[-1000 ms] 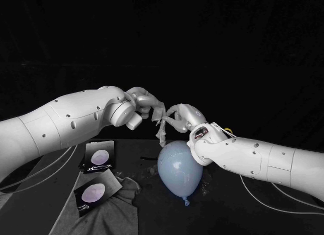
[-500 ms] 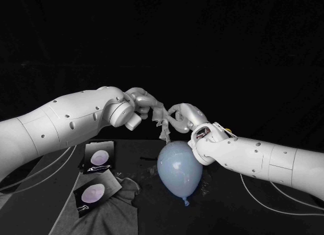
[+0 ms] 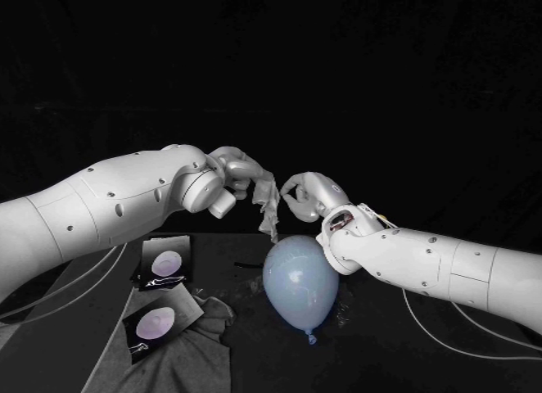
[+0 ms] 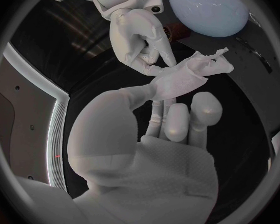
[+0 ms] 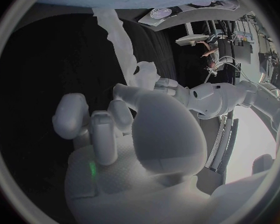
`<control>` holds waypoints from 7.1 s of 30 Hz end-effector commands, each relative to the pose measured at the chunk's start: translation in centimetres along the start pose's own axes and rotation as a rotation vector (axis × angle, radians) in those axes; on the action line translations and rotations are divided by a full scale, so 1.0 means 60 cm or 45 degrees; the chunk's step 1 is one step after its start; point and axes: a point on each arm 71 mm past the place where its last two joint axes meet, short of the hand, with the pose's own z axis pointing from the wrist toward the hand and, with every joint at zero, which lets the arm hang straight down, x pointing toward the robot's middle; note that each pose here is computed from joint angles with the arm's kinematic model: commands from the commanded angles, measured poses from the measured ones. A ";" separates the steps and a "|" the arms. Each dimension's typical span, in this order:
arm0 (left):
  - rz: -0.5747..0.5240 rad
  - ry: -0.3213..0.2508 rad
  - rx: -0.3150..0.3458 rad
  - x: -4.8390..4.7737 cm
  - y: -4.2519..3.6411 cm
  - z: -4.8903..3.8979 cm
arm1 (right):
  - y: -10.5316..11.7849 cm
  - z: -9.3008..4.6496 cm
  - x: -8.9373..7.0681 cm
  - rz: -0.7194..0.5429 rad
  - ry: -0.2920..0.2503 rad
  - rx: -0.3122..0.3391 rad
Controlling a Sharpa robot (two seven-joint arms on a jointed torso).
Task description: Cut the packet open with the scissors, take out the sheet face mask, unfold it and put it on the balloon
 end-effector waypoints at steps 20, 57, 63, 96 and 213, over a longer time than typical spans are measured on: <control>0.001 0.010 0.014 -0.004 -0.002 -0.001 | -0.015 -0.029 -0.014 0.115 0.122 0.037; 0.010 0.031 0.016 0.003 -0.004 -0.004 | 0.015 -0.009 0.009 0.175 0.025 0.153; 0.011 0.034 0.017 0.004 -0.004 -0.005 | 0.015 -0.008 0.009 0.174 0.021 0.157; 0.092 0.041 0.076 -0.008 -0.001 -0.006 | -0.003 -0.010 -0.012 0.197 -0.007 0.114; 0.280 0.039 0.584 -0.079 0.060 -0.129 | 0.135 -0.064 -0.065 0.977 0.855 0.072</control>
